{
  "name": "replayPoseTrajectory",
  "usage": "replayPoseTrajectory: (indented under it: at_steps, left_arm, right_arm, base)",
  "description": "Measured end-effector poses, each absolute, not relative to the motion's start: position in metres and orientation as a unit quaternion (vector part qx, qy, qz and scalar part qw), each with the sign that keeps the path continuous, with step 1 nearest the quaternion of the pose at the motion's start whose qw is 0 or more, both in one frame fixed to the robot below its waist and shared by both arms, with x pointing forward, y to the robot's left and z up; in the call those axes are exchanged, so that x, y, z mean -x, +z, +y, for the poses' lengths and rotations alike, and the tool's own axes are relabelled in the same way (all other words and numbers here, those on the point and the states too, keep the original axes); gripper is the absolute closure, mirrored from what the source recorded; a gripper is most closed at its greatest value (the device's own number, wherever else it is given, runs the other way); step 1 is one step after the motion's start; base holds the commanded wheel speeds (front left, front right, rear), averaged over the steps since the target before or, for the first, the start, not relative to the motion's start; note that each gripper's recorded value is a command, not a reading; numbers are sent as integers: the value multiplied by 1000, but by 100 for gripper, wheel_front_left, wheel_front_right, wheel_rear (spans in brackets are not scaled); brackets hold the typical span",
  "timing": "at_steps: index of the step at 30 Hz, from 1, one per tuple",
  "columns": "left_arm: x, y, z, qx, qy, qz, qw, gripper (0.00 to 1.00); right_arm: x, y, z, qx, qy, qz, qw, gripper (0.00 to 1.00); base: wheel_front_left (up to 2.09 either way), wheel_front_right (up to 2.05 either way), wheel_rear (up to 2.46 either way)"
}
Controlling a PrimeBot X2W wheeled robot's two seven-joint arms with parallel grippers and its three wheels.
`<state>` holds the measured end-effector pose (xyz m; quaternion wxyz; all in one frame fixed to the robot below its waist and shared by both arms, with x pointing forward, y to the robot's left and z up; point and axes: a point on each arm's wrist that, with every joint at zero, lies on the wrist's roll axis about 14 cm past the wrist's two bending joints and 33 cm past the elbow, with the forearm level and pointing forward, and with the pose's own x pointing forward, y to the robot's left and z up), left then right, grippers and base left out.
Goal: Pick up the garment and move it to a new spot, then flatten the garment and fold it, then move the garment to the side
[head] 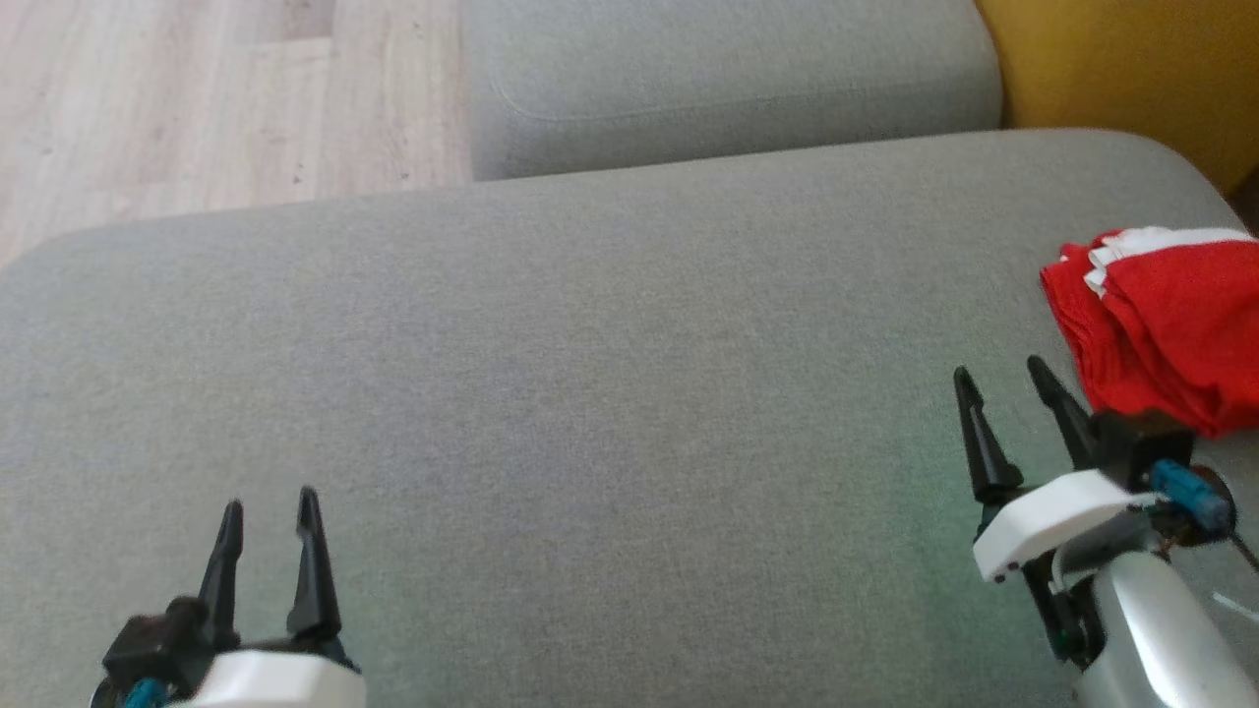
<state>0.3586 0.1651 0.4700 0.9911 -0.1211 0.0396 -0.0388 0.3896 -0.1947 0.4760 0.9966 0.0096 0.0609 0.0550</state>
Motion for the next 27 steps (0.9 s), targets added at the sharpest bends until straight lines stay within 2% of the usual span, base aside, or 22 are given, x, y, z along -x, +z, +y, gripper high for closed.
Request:
replayPoseTrajectory:
  at_steps: [12, 27]
  left_arm:
    - [-346, 467, 175, 119, -28, 42, 992, 0]
    - [-347, 463, 169, 120, -37, 50, 991, 0]
  right_arm:
    - [-366, 487, -187, -20, 44, 68, 997, 0]
    - [-365, 493, -186, -20, 41, 70, 997, 0]
  base:
    - [0, 0, 0]
    - [0, 0, 0]
